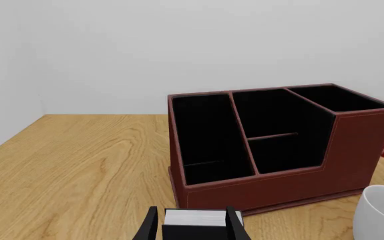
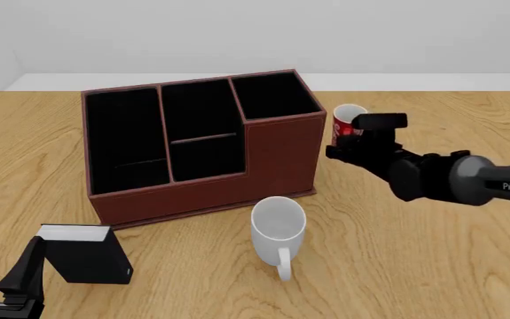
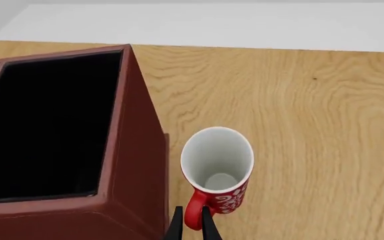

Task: Pick up the red mug and place it to the right of the caddy.

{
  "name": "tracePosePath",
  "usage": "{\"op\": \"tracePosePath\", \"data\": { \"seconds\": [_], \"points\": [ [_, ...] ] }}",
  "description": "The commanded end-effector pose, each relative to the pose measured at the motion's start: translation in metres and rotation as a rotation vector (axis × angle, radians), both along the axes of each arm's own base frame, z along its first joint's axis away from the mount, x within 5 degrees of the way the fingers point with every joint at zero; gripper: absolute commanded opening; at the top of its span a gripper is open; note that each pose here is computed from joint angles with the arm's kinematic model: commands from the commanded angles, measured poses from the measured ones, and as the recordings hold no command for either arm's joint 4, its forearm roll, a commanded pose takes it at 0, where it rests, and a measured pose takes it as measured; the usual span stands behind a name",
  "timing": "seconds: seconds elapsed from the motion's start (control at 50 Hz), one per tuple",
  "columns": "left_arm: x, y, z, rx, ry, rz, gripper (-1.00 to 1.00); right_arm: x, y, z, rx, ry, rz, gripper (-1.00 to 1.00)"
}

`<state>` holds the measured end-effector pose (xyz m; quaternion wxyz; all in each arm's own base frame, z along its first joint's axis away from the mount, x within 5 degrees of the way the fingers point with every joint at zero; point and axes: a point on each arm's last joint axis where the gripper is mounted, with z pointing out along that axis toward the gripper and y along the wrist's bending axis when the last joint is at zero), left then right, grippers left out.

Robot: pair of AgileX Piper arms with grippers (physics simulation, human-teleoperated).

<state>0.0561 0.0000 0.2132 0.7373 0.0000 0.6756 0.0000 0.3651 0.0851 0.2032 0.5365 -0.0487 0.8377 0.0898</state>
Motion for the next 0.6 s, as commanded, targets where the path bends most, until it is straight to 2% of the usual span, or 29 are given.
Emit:
{"op": "tracePosePath", "data": {
  "seconds": [0.02,0.22,0.6],
  "points": [
    [0.0,0.0,0.0,0.0,0.0,0.0,1.0,0.007,-0.002,-0.003,0.007,0.001,-0.007,-1.0],
    [0.0,0.0,0.0,0.0,0.0,0.0,1.0,0.016,-0.008,-0.014,0.0,0.022,-0.027,-1.0],
    [0.0,0.0,0.0,0.0,0.0,0.0,1.0,0.021,0.001,-0.035,0.001,0.067,-0.012,-1.0]
  ]
}}
